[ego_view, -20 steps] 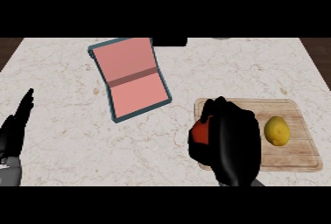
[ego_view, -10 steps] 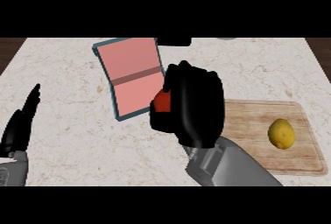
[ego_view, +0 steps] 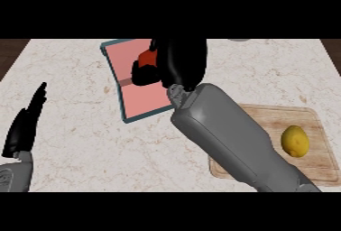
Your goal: Pick the bell pepper from the cutting board and place it in the cardboard box
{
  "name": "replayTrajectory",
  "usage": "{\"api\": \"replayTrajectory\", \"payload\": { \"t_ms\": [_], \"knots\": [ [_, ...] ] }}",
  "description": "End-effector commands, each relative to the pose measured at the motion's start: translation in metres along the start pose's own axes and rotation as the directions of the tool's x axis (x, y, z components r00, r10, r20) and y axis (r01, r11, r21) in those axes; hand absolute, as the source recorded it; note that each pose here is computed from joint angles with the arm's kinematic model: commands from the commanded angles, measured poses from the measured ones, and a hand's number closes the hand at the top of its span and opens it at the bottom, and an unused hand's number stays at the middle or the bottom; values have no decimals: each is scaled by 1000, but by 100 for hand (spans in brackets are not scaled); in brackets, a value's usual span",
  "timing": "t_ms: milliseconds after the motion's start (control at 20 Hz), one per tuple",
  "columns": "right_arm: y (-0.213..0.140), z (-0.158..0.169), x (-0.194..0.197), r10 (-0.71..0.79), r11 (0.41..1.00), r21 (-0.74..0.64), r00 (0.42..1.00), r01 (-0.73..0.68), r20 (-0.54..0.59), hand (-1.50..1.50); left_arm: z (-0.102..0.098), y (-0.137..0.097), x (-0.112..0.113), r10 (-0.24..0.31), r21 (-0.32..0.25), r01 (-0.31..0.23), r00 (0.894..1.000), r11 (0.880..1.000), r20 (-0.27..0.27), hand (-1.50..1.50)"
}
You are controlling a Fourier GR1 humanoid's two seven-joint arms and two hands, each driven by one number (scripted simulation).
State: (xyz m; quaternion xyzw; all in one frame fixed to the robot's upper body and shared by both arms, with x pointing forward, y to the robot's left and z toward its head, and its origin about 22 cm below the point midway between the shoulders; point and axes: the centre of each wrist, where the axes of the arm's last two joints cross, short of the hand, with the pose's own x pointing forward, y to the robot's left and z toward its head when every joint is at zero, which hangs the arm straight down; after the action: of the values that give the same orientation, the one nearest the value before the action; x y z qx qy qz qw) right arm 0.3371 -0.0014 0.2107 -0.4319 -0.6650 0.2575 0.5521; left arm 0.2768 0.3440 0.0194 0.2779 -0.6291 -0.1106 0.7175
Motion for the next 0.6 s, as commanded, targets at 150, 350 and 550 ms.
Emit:
{"api": "replayTrajectory", "payload": {
  "t_ms": [150,350,550],
  "knots": [
    [29,-49,-6,-84,996,-3,991,84,-106,150,-3,5,12,-12,-8,12,1000,1000,27,0],
    [34,-71,-9,-75,997,9,989,77,-126,150,-9,9,16,-8,-18,9,999,1000,44,0],
    [48,-78,-17,6,1000,29,984,-1,-177,150,-13,-12,25,3,-29,-1,999,1000,47,0]
  ]
}}
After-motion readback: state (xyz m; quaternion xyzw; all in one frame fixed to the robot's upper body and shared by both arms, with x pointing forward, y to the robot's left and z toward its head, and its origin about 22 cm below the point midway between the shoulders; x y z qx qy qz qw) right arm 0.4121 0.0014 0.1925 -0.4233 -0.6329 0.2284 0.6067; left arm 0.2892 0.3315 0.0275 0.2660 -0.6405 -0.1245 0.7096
